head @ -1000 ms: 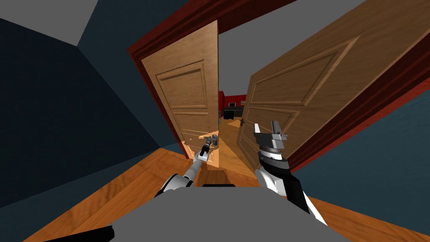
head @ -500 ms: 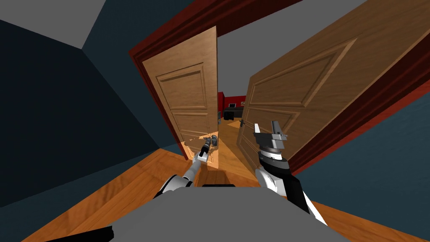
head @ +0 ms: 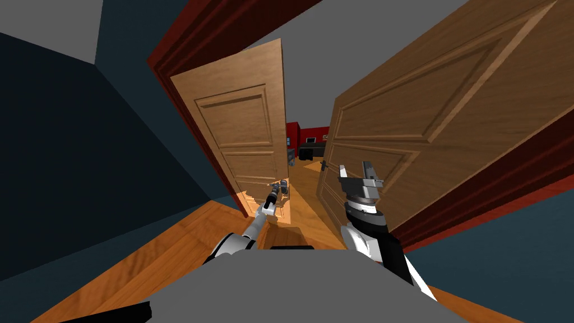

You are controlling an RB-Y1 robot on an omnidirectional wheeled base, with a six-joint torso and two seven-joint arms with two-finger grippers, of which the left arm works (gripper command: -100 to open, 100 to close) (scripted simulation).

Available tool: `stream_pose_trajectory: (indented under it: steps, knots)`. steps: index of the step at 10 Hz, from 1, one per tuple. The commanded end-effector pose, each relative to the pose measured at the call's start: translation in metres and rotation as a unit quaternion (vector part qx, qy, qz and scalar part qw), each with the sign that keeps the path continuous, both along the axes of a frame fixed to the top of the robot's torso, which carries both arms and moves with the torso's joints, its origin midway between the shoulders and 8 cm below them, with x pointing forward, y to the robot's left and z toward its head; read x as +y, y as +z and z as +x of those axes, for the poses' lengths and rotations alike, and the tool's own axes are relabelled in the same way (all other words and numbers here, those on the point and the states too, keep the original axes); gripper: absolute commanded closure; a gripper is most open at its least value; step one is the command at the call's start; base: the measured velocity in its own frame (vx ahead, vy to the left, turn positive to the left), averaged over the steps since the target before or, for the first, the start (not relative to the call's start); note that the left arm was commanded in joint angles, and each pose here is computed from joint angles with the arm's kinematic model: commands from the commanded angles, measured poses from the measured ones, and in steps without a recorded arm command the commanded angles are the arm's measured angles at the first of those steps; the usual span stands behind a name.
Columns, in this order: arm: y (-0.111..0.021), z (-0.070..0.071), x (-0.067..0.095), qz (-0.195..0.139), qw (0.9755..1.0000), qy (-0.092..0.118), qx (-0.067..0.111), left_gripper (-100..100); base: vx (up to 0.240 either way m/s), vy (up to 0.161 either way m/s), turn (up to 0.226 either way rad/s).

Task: Push the door open

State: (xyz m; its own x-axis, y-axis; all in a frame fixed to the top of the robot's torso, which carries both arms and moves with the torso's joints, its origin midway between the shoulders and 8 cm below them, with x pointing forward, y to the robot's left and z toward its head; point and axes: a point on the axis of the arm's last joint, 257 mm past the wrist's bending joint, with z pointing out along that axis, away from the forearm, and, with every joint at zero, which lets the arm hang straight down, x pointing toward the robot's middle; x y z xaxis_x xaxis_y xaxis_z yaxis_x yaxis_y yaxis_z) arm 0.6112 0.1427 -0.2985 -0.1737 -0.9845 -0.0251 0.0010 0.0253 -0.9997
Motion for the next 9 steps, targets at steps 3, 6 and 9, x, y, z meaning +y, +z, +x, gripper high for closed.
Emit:
stream_pose_trajectory:
  steps: [3, 6, 9]
  knots:
    - [0.008, 0.008, 0.043, 0.005, 0.9994, 0.032, -0.006, 100, 0.174, -0.151, 0.067]
    - [0.008, 0.009, 0.057, 0.005, 0.999, 0.044, -0.006, 100, 0.148, -0.104, 0.056]
    - [0.008, 0.009, 0.07, 0.004, 0.9984, 0.056, -0.005, 100, 0.097, -0.09, 0.043]
